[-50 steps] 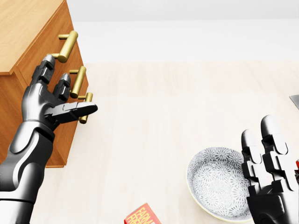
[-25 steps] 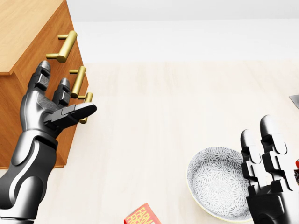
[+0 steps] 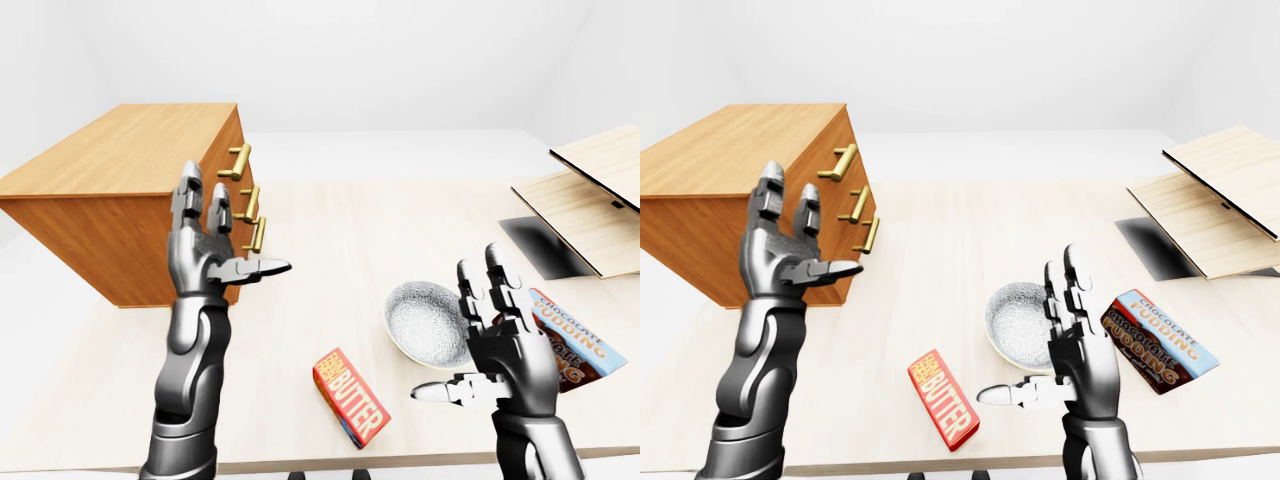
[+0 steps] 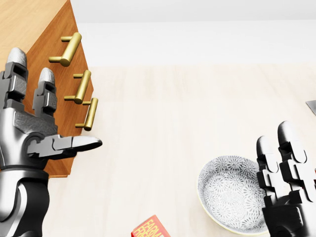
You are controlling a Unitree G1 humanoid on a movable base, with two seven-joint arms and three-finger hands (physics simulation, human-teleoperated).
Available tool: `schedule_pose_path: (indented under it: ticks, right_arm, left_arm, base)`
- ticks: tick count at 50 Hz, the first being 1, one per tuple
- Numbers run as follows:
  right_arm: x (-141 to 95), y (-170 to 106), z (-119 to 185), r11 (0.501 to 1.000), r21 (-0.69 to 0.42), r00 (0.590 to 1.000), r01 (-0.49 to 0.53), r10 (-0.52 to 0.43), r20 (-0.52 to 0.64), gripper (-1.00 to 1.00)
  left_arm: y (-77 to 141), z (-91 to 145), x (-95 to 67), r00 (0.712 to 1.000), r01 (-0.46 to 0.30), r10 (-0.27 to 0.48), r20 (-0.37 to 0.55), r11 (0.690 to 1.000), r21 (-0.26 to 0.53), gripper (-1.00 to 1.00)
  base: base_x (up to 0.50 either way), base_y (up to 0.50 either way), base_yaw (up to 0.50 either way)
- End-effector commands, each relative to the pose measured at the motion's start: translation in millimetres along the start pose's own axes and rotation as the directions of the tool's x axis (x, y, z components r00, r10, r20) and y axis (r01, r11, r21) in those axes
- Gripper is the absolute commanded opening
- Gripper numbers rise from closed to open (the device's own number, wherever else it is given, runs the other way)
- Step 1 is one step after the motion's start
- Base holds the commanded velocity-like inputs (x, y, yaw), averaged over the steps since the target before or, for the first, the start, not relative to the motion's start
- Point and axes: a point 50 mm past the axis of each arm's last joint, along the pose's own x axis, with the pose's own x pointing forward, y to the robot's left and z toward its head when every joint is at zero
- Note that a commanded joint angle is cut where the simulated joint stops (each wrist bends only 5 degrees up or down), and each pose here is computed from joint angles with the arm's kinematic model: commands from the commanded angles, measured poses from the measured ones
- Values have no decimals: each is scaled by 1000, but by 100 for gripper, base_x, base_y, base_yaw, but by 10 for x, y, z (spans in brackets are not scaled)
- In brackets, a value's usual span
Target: Close the top drawer of the cabinet and put the bowl on top of it.
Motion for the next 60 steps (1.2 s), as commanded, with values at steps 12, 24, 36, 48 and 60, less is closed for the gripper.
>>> schedule_pose_path:
  ticks: [12,24,36,48,60]
  right_arm:
    - [8,-82,130,999,-18,998,30,-29,63,100]
    - [-26,-169,247,999,-15,995,52,-50,91,100]
    - [-51,-235,323,998,-19,993,68,-66,101,100]
    - [-92,-332,441,996,-2,988,95,-94,124,100]
    - [-122,-376,525,994,1,980,108,-107,168,100]
  left_arm:
    - [-625,342,-277,956,151,-215,197,943,297,100]
    - [-865,304,-247,937,193,-286,199,901,388,100]
    - [-1019,325,-219,920,202,-324,218,872,445,100]
    - [-1187,250,-176,903,219,-391,179,775,593,100]
    - [-1418,277,-224,862,234,-488,137,622,747,100]
  base:
    - [0,0,0]
    - [0,0,0]
    - [0,0,0]
    - [0,0,0]
    - [0,0,0]
